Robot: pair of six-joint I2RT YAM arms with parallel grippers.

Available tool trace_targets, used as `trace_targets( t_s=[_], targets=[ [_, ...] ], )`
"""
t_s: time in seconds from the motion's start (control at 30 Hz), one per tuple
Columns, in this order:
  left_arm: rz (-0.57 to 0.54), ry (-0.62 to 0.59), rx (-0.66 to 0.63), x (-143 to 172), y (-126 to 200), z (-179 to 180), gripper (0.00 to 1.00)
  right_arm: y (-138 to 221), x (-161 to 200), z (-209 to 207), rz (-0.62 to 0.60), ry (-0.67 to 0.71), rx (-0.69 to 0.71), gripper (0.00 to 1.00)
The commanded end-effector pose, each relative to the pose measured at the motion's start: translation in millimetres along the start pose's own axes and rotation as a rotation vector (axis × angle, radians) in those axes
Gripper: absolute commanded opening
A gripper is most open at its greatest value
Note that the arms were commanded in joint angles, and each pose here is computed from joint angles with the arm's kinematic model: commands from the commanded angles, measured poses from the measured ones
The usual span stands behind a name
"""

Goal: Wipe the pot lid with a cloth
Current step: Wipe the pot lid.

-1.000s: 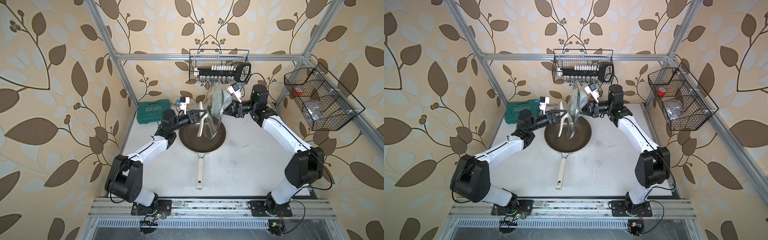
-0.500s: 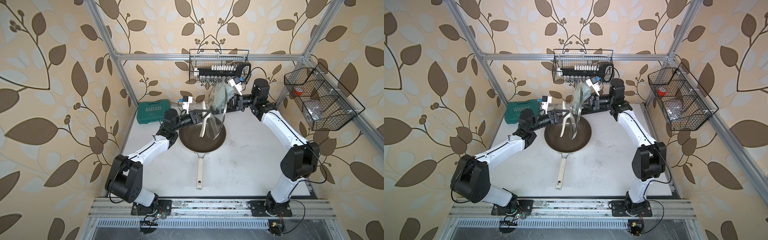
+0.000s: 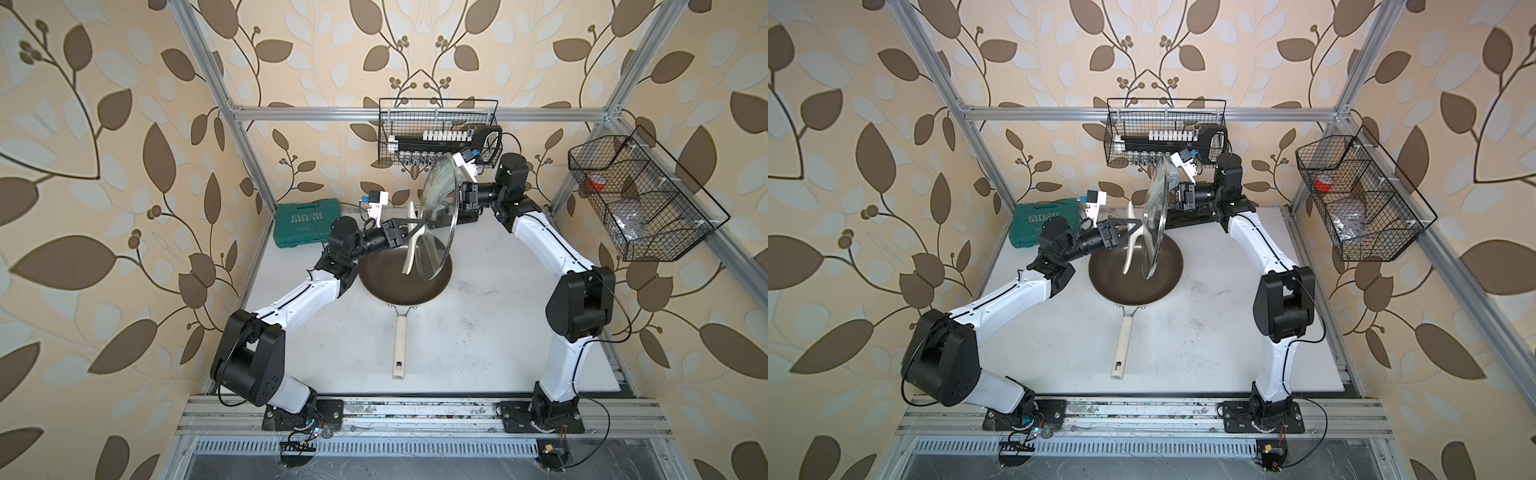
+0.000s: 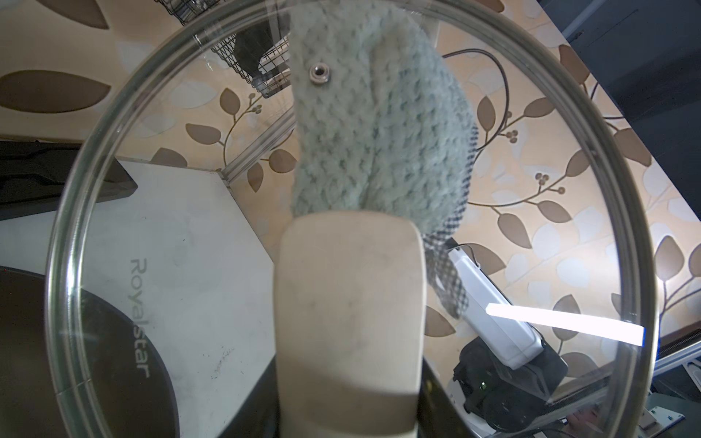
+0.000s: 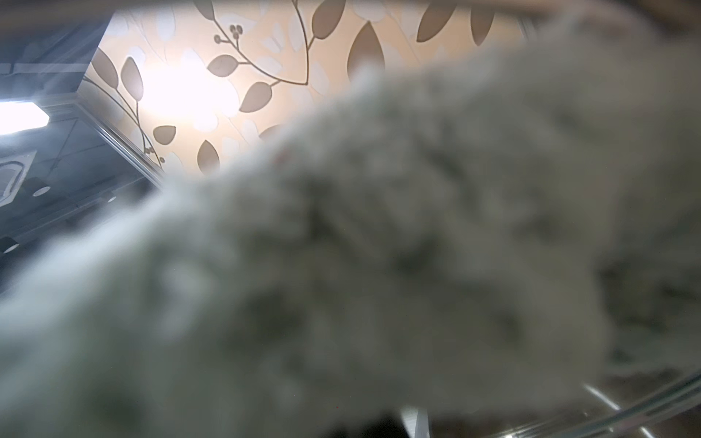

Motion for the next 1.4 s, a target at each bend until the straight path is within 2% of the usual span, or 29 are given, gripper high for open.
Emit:
trace_targets(
  t_s=[0.0,0.47,0.8,1.07,1.37],
  targets=[
    [-0.075,-0.342,0.335,-11.4,17.9,-124.3,0.00,-3.8,-2.3,-7.1,-0.010,0.011,-0.003,0.00],
    [-0.095,-0.367,0.369,-13.7,19.6,-133.8,0.00,-17.0,32.2,-16.4,0.017,-0.046,-0.025,0.00],
    [-0.103,-0.386,0.358,-14.2,21.3,-136.8,0.00,-22.7,70.1,-13.4,0.054,-0.100,-0.047,0.00],
    [-0.115,-0.400,0.355,-15.8,20.9,-137.7,0.00,-25.6,92.3,9.1,0.092,-0.121,-0.091,0.00],
    [-0.143,-0.404,0.353,-20.5,19.1,-134.3,0.00,-24.2,114.1,52.7,0.140,-0.150,-0.166,0.00]
  ],
)
Point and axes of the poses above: each gripper's point midway between its finger pads, its own y axis back along the fingers, its own z axis along the line the jaws close on, x = y × z, the point moved 7 cm from there along y, back along the fingers, and after that the axes turned 15 degrees about y, right-handed, at the moved point
